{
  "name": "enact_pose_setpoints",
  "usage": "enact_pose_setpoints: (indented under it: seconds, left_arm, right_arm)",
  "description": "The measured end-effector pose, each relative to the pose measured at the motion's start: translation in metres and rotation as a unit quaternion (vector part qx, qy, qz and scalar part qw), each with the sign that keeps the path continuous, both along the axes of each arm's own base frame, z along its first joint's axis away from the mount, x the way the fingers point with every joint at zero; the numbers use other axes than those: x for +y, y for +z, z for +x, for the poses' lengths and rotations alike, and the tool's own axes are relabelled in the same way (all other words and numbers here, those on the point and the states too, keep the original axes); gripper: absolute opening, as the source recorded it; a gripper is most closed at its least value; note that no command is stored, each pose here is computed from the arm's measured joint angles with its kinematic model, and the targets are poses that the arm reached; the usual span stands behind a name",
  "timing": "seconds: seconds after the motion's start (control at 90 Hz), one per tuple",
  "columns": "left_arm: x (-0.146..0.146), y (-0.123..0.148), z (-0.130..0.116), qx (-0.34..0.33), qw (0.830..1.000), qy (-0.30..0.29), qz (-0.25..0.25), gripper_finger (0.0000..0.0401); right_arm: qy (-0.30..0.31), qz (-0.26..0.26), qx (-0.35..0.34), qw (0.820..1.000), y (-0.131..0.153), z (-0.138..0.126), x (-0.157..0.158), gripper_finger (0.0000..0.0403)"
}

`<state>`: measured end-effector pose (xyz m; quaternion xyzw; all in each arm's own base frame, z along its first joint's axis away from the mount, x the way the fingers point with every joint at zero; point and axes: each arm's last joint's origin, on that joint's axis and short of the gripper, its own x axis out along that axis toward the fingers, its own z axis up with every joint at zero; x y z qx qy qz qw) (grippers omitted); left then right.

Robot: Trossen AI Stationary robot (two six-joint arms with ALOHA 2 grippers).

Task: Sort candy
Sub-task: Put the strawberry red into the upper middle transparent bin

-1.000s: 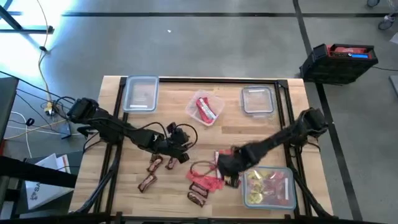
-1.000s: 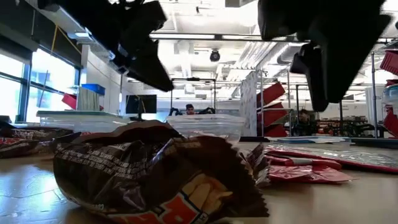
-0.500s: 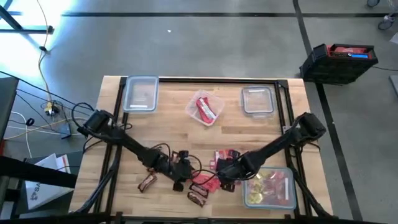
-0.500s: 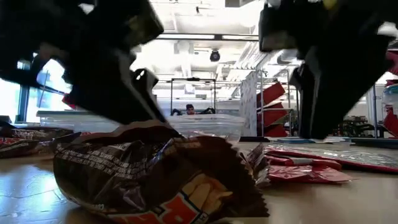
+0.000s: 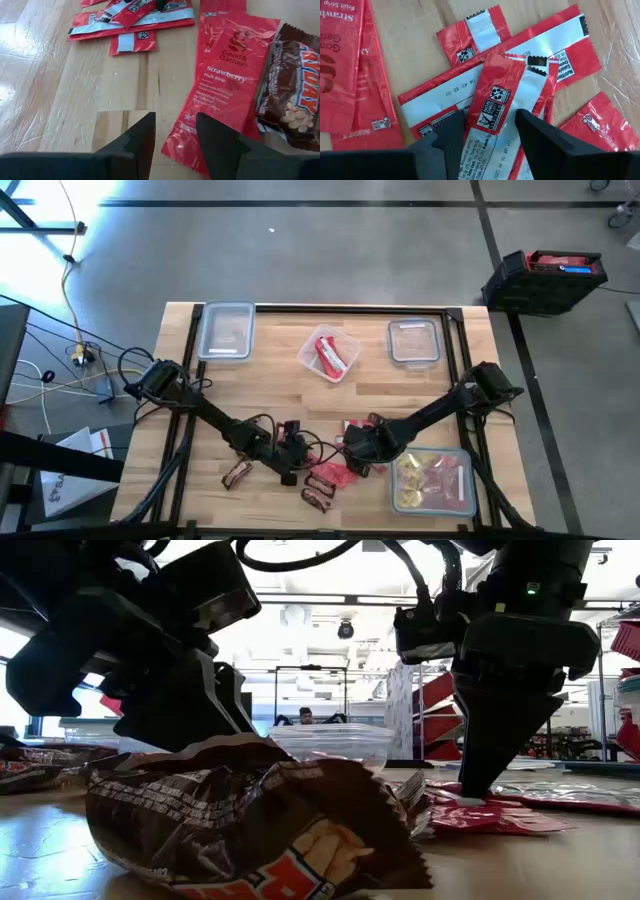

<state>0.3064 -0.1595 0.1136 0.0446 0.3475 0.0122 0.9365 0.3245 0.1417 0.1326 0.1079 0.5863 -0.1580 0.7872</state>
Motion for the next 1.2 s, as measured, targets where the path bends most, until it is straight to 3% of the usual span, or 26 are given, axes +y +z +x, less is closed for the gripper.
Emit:
enact_pose_setpoints:
  seconds: [0.133, 0.356, 0.733, 0.911, 1.2]
  left_arm:
    - [0.0, 0.0, 0.0, 0.0, 1.0, 0.004, -0.001, 0.0126]
    - [0.0, 0.0, 0.0, 0.001, 1.0, 0.009, -0.003, 0.0126]
    - [-0.001, -0.003, -0.005, 0.009, 1.0, 0.028, 0.007, 0.0126]
    - [-0.004, -0.003, -0.007, 0.012, 1.0, 0.024, 0.01, 0.0126]
    - [-0.003, -0.003, -0.007, 0.012, 1.0, 0.024, 0.01, 0.0126]
  right_arm:
    - [-0.014, -0.009, -0.003, 1.0, -0.001, 0.001, -0.004, 0.0114]
    - [-0.028, 0.008, 0.004, 1.0, 0.005, 0.005, -0.01, 0.0011]
    - [-0.01, 0.042, -0.038, 0.998, 0.06, 0.038, -0.039, 0.0001]
    - [-0.027, 0.009, -0.07, 0.997, 0.081, 0.058, -0.087, 0.0]
    - [-0.086, -0.068, -0.165, 0.98, 0.101, 0.079, -0.193, 0.0]
